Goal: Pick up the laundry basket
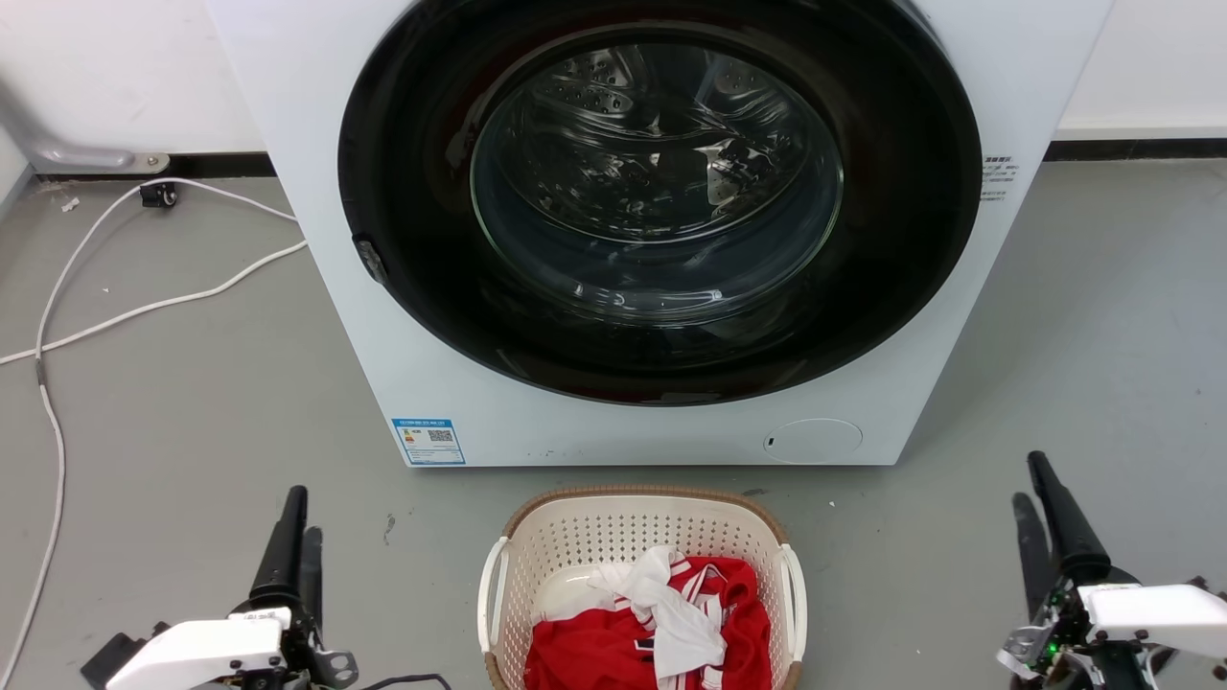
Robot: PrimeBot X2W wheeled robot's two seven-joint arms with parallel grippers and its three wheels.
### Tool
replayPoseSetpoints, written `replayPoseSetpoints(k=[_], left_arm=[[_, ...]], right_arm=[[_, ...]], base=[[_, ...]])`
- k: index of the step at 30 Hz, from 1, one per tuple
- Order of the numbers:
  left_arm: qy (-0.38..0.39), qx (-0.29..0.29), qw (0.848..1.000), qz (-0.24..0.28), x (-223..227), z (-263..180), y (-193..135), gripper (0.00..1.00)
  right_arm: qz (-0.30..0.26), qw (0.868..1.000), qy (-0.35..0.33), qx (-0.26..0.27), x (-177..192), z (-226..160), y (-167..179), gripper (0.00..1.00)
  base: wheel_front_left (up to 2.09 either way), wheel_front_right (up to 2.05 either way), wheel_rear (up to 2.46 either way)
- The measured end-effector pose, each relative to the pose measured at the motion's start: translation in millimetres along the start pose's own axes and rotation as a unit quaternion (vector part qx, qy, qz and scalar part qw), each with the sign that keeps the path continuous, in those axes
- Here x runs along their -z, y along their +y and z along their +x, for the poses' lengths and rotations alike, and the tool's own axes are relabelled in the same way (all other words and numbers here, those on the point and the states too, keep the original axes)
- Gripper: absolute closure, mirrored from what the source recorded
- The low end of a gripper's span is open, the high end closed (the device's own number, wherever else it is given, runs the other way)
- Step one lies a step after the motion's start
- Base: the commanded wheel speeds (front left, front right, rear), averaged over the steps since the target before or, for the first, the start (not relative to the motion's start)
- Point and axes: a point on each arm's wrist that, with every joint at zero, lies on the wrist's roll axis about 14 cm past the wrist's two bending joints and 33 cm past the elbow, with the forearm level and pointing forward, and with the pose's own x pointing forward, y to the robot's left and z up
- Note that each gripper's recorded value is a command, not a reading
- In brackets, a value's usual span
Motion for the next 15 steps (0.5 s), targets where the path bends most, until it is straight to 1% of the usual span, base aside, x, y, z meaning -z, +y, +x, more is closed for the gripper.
replayPoseSetpoints(k=[4, 8, 12, 15], left_arm=[[-0.017, -0.001, 1.000, 0.018, -9.1, -0.2, 0.4, 0.00], [-0.027, -0.003, 0.999, 0.037, -13.9, -0.6, 1.4, 0.00], [-0.041, -0.002, 0.997, 0.064, -21.6, -0.8, 0.0, 0.00], [-0.059, 0.003, 0.995, 0.086, -32.1, -1.0, -4.2, 0.00]], right_arm=[[-0.040, 0.999, -0.022, 0.004, -13.7, -0.7, -1.5, 0.00], [-0.089, 0.995, -0.033, -0.006, -19.7, 0.7, 6.2, 0.00], [-0.142, 0.989, -0.033, -0.019, -18.2, 2.4, 14.9, 0.00], [-0.184, 0.982, -0.036, -0.031, -18.1, 3.5, 23.5, 0.00]], base=[[0.00, 0.00, 0.00], [0.00, 0.00, 0.00], [0.00, 0.00, 0.00], [0.00, 0.00, 0.00]])
